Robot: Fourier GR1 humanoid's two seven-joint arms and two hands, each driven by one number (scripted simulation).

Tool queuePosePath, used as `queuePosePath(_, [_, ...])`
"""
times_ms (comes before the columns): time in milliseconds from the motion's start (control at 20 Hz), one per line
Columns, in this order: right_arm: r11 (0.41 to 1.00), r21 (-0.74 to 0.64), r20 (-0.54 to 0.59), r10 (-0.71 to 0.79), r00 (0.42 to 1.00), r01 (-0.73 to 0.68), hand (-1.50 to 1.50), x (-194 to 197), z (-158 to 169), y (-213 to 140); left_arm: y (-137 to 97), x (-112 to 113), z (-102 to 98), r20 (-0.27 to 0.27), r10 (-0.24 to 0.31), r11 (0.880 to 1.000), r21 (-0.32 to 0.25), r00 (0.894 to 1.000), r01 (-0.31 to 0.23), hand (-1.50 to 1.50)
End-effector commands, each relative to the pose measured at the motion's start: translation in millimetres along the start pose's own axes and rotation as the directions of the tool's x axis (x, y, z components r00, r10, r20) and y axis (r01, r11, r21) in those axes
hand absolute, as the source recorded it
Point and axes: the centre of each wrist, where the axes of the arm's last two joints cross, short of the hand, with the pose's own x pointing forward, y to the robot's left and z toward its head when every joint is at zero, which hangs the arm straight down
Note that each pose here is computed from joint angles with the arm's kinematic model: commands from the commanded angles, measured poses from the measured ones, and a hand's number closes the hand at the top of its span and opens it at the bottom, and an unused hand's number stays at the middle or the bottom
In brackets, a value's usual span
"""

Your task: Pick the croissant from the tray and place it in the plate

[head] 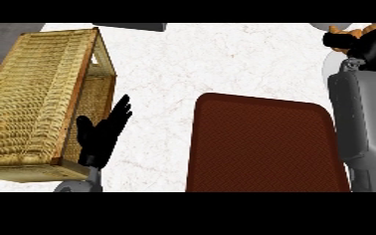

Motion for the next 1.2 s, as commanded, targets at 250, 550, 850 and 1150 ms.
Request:
queuePosePath(250, [0.948, -0.308, -0.214, -0.152, 0.965, 0.081, 1.50, -12.0, -25.8, 12.6, -11.2, -2.8, -3.2, -0.031, 0.019, 1.000, -0.016, 0.999, -0.019, 0.00])
queuePosePath(550, [0.909, -0.416, -0.257, -0.119, 0.959, 0.002, 1.50, -49.8, -40.6, 27.8, -3.7, -5.7, -2.2, -0.047, 0.034, 0.999, 0.025, 0.998, -0.033, 0.00])
queuePosePath(850, [0.884, -0.467, -0.288, -0.126, 0.949, -0.025, 1.50, -85.8, -58.8, 38.0, 7.7, -8.5, 0.1, -0.063, 0.032, 0.998, 0.049, 0.997, -0.029, 0.00])
queuePosePath(1150, [0.862, -0.506, -0.286, -0.126, 0.950, -0.038, 1.50, -133.6, -74.0, 50.9, 0.9, -16.5, 6.4, -0.062, 0.043, 0.998, 0.054, 0.997, -0.040, 0.00])
